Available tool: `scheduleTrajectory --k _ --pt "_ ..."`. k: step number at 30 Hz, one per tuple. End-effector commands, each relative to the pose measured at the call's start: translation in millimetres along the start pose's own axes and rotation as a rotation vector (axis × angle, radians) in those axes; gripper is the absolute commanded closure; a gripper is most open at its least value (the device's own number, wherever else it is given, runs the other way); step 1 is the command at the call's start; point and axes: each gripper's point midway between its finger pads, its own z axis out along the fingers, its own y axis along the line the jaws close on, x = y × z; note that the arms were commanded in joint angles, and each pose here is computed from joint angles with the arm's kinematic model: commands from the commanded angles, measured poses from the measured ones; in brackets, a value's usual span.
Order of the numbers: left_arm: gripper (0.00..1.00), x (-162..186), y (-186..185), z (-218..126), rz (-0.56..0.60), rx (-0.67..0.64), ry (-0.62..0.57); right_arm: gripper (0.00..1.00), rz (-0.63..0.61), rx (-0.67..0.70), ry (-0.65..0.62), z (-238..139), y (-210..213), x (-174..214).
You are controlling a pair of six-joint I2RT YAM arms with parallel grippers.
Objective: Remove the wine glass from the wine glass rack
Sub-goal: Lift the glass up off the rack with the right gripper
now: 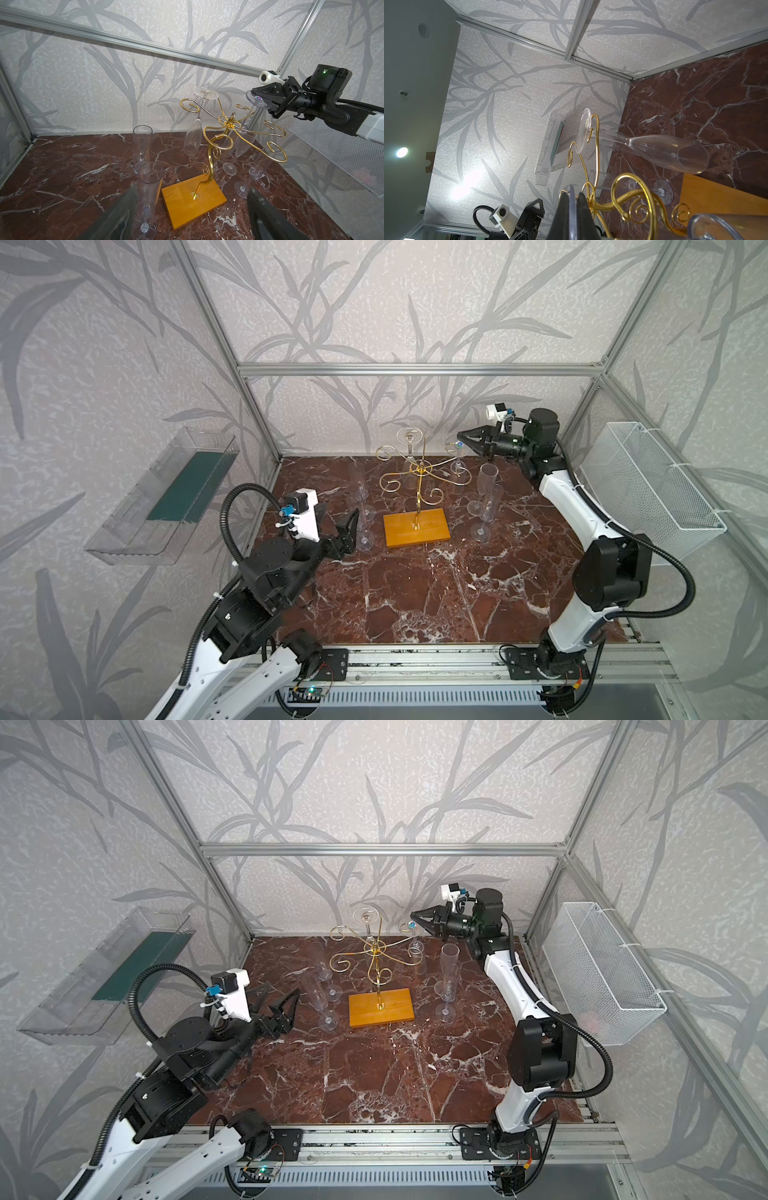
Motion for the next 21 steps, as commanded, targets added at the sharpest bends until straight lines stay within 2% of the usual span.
scheduleTrajectory --k 1,8,13,21 --pt "0.17 2 5 -3 -0.017 -0.02 0.009 1.0 -0.053 -0.034 0.028 10 19 10" --pt "0.17 3 8 -9 -0.032 -0.027 -0.001 1.0 -0.068 -0.045 0.06 37 23 11" --pt "0.17 4 11 -14 -0.057 -0.028 -0.009 1.0 -0.105 -0.011 0.06 46 23 -7" --pt "0.17 6 12 -19 -0.098 -0.019 -0.017 1.0 -0.264 0.06 0.028 57 33 -42"
